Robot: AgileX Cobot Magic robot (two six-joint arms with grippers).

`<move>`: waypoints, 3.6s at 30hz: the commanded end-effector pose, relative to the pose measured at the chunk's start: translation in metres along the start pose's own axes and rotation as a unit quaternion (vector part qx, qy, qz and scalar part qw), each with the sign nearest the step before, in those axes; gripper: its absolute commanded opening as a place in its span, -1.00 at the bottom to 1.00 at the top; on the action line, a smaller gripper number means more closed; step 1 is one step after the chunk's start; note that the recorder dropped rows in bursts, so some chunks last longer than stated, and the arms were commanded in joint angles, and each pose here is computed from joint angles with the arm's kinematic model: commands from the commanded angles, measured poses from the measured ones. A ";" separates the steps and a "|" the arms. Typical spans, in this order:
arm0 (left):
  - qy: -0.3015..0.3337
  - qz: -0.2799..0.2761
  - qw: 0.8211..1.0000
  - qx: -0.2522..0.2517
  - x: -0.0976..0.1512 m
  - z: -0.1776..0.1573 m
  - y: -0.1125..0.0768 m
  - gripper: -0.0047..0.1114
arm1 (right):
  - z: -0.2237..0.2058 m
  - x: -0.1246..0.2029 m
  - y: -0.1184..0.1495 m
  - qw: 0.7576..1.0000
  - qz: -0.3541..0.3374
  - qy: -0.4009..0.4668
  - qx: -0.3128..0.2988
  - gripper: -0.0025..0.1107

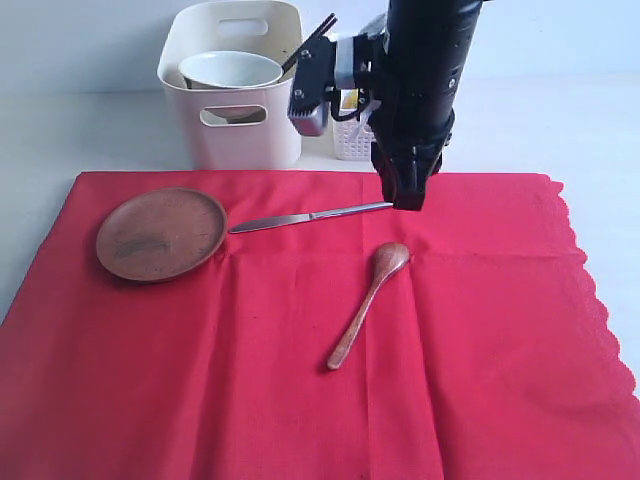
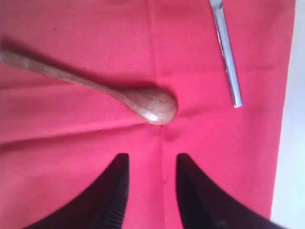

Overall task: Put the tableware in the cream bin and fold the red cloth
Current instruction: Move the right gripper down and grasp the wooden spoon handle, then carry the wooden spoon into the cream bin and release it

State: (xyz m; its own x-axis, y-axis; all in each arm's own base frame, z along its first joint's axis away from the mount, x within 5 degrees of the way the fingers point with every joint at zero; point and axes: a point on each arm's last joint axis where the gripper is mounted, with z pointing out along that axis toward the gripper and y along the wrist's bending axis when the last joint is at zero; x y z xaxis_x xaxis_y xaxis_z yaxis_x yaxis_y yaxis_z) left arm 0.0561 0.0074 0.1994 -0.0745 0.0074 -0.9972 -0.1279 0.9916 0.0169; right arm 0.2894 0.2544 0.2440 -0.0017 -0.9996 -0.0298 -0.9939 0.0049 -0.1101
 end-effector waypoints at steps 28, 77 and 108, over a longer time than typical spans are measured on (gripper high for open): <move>-0.003 -0.007 1.000 -0.001 0.000 0.000 0.000 -0.90 | 0.130 -0.002 0.009 0.984 -0.177 0.007 -0.014 0.20; -0.003 -0.007 1.000 -0.001 0.000 0.000 0.000 -0.90 | 0.002 -0.044 -0.051 0.794 0.243 -0.462 0.310 -0.96; -0.003 -0.007 1.000 -0.001 0.000 0.000 0.000 -0.90 | 0.103 -0.120 -0.126 0.672 0.408 -0.581 0.209 -0.69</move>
State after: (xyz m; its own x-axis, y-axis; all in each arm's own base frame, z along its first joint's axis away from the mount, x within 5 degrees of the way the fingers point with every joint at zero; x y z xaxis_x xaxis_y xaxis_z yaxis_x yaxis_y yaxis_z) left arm 0.0561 0.0074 0.1994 -0.0745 0.0074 -0.9972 -0.1279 0.9916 0.0169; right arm 0.4244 0.3742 0.1609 -0.1562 0.0410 -0.9869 -0.6038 0.7867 0.1282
